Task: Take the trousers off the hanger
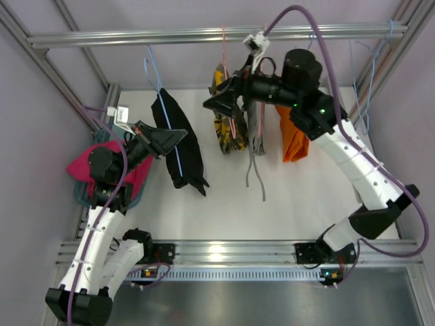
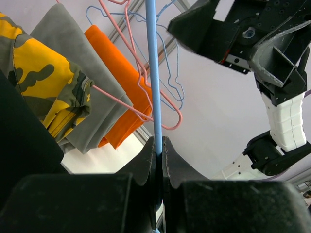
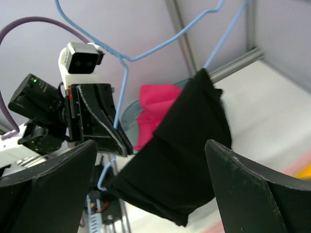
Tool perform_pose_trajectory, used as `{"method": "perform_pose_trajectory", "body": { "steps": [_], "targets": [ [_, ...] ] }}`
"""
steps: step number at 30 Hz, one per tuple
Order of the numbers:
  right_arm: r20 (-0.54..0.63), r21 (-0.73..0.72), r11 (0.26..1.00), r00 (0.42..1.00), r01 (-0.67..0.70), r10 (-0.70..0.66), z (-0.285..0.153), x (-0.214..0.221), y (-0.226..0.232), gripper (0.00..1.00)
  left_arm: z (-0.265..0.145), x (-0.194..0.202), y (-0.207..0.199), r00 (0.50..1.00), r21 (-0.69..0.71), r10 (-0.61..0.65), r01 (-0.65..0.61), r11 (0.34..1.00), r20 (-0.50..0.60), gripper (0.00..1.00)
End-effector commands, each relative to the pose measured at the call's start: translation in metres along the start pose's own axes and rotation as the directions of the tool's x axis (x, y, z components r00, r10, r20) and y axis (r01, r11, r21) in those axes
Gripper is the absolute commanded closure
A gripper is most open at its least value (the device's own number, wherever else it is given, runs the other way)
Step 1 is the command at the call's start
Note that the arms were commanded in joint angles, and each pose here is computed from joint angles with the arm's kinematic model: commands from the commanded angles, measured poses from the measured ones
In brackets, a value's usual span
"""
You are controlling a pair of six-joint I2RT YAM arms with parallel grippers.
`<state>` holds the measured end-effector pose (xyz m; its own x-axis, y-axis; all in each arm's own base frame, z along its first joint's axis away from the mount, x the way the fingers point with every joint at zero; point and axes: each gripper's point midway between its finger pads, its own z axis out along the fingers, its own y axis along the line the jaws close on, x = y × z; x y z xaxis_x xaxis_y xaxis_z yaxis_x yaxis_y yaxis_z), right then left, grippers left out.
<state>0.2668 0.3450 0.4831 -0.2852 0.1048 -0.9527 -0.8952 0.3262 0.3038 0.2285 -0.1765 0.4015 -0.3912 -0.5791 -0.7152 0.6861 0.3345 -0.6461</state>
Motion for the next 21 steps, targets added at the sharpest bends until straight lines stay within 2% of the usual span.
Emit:
{"method": "perform_pose_trajectory", "body": {
  "steps": [1, 5, 10, 17, 21],
  "targets": [
    [0.065, -0.071, 0.995, 0.995, -0.074, 0.078, 0.033, -0.013, 0.028, 0.07, -0.004, -0.017, -0.022, 0.993, 0.049, 0.100, -0.102, 0.994, 0.058, 1.00],
    [0.034, -0.154, 0.981, 0.992, -0.118, 0.125, 0.061, 0.002, 0.056, 0.11, -0.004, -0.021, -0.029, 0.994, 0.062, 0.088, -0.092, 0.994, 0.066, 1.00],
    [0.017, -0.205, 0.965, 0.986, -0.160, 0.167, 0.084, 0.013, 0.070, 0.13, -0.008, -0.019, -0.039, 0.995, 0.088, 0.087, -0.092, 0.992, 0.055, 1.00],
    [0.029, -0.239, 0.942, 0.967, -0.238, 0.251, 0.111, 0.020, 0.072, 0.41, -0.010, -0.017, -0.040, 0.995, 0.090, 0.082, -0.087, 0.992, 0.055, 1.00],
    [-0.005, -0.262, 0.922, 0.956, -0.284, 0.293, 0.124, 0.031, 0.075, 0.49, -0.010, -0.018, -0.041, 0.995, 0.092, 0.085, -0.090, 0.992, 0.058, 1.00]
  ]
}}
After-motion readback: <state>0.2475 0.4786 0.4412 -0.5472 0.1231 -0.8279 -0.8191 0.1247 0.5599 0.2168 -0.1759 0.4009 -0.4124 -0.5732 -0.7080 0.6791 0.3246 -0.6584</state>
